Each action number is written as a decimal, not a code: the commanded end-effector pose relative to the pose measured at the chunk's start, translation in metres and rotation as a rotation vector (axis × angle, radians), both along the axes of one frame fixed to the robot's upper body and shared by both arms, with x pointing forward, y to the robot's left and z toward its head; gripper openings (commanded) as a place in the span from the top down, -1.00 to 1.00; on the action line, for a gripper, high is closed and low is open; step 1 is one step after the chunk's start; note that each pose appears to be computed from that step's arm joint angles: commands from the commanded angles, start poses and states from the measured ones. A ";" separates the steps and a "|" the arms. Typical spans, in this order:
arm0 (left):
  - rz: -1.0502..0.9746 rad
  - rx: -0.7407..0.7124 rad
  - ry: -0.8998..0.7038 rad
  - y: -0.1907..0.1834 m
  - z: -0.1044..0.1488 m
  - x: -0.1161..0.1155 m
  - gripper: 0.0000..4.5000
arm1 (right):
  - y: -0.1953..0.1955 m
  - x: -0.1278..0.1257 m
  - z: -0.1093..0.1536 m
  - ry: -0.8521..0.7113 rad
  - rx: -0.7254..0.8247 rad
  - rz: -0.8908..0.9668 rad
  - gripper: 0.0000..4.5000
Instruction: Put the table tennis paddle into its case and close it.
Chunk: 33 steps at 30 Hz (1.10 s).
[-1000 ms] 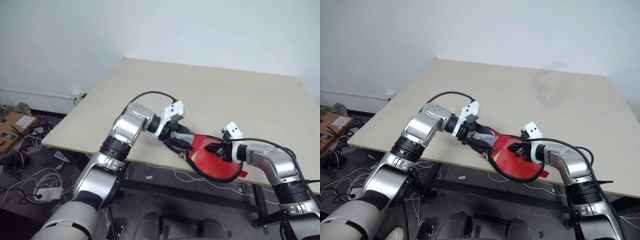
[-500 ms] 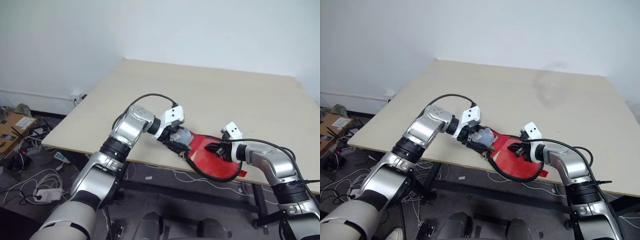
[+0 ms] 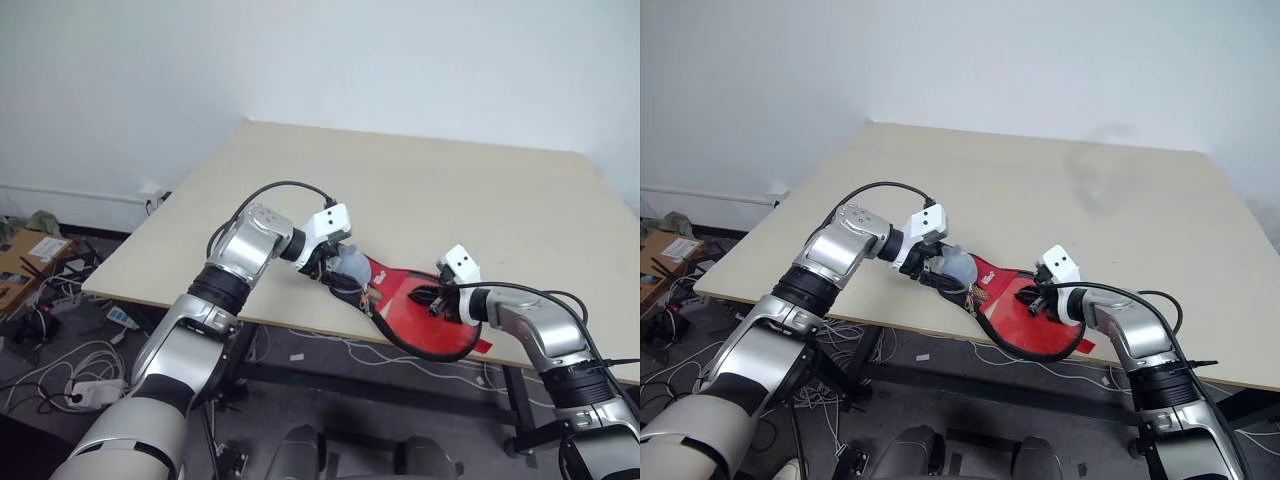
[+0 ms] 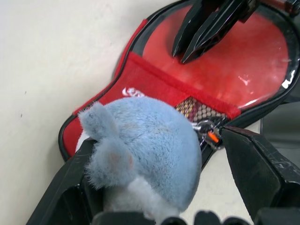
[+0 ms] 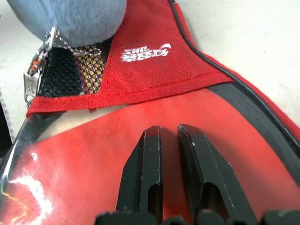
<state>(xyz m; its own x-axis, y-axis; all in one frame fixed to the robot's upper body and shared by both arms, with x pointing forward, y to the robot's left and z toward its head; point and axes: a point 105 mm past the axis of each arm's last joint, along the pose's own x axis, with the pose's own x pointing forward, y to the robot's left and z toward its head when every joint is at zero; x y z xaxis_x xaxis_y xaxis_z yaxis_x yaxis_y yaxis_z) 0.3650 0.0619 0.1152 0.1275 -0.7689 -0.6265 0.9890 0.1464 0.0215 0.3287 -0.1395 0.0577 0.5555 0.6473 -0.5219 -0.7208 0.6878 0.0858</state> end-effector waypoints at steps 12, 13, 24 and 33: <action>0.113 0.033 0.210 0.013 -0.030 -0.009 -0.52 | -0.006 0.002 -0.015 0.048 -0.079 -0.016 0.72; 0.111 0.034 0.217 0.015 -0.031 -0.011 -0.43 | -0.006 0.002 -0.015 0.048 -0.081 -0.017 0.72; 0.217 0.085 0.192 0.032 -0.033 0.003 0.99 | -0.004 0.005 -0.014 0.043 -0.076 -0.016 0.72; 0.245 0.075 0.193 0.036 -0.032 0.010 0.99 | -0.001 0.006 -0.015 0.043 -0.073 -0.012 0.72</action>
<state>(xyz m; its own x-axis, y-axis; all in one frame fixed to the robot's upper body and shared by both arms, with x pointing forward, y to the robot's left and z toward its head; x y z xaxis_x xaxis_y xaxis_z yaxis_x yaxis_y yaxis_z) 0.3718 0.0831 0.0971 0.1441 -0.7409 -0.6560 0.9359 0.3173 -0.1527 0.3361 -0.1388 0.0513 0.5531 0.6199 -0.5566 -0.7158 0.6955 0.0632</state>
